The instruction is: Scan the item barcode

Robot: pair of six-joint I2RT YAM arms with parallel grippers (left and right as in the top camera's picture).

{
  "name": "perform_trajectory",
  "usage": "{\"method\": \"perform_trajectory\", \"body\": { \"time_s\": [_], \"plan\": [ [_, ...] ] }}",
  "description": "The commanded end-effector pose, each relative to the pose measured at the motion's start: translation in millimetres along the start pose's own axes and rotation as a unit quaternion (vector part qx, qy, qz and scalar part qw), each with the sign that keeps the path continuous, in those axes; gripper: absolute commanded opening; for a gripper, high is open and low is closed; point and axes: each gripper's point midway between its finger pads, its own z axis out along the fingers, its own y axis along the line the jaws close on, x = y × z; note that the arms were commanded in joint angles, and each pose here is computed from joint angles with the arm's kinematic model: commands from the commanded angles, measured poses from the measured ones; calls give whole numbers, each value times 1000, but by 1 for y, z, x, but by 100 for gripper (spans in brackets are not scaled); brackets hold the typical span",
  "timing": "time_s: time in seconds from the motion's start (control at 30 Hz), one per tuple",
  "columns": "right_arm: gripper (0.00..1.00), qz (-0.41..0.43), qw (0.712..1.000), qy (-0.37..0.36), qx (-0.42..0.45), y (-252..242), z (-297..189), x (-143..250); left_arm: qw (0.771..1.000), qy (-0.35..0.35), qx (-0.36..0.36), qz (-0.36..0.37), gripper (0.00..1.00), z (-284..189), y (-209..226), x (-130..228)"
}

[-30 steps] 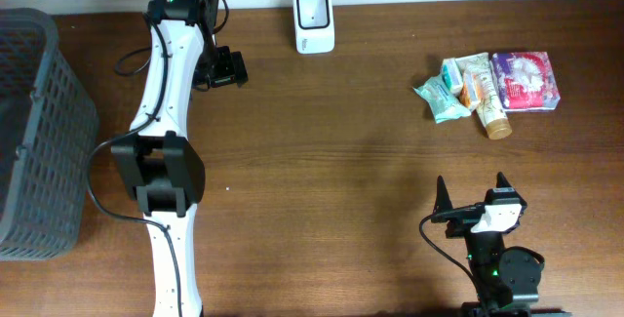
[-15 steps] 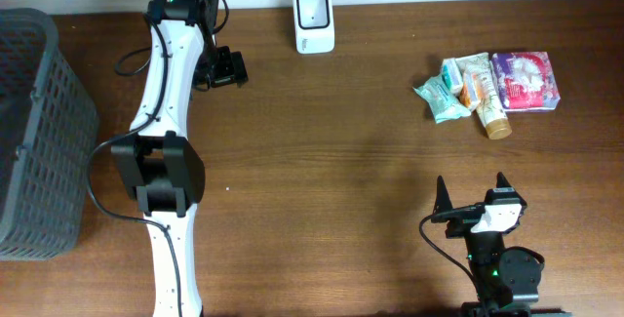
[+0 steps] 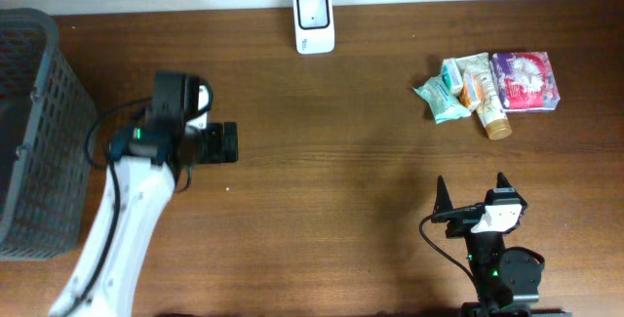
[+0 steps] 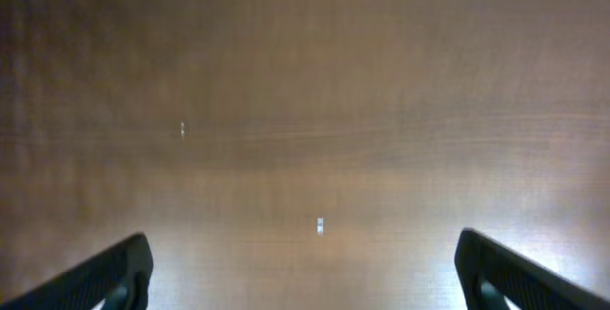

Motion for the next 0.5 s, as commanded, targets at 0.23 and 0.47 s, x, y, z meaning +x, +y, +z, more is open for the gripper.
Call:
{"method": "perform_trajectory", "body": {
  "time_s": [0.23, 0.47],
  "plan": [
    [99, -2, 1000, 2, 3, -1, 0, 4, 997, -75, 2, 13, 99, 2, 9, 77],
    [99, -2, 1000, 2, 3, -1, 0, 4, 979, -202, 16, 4, 99, -12, 11, 93]
  ]
}}
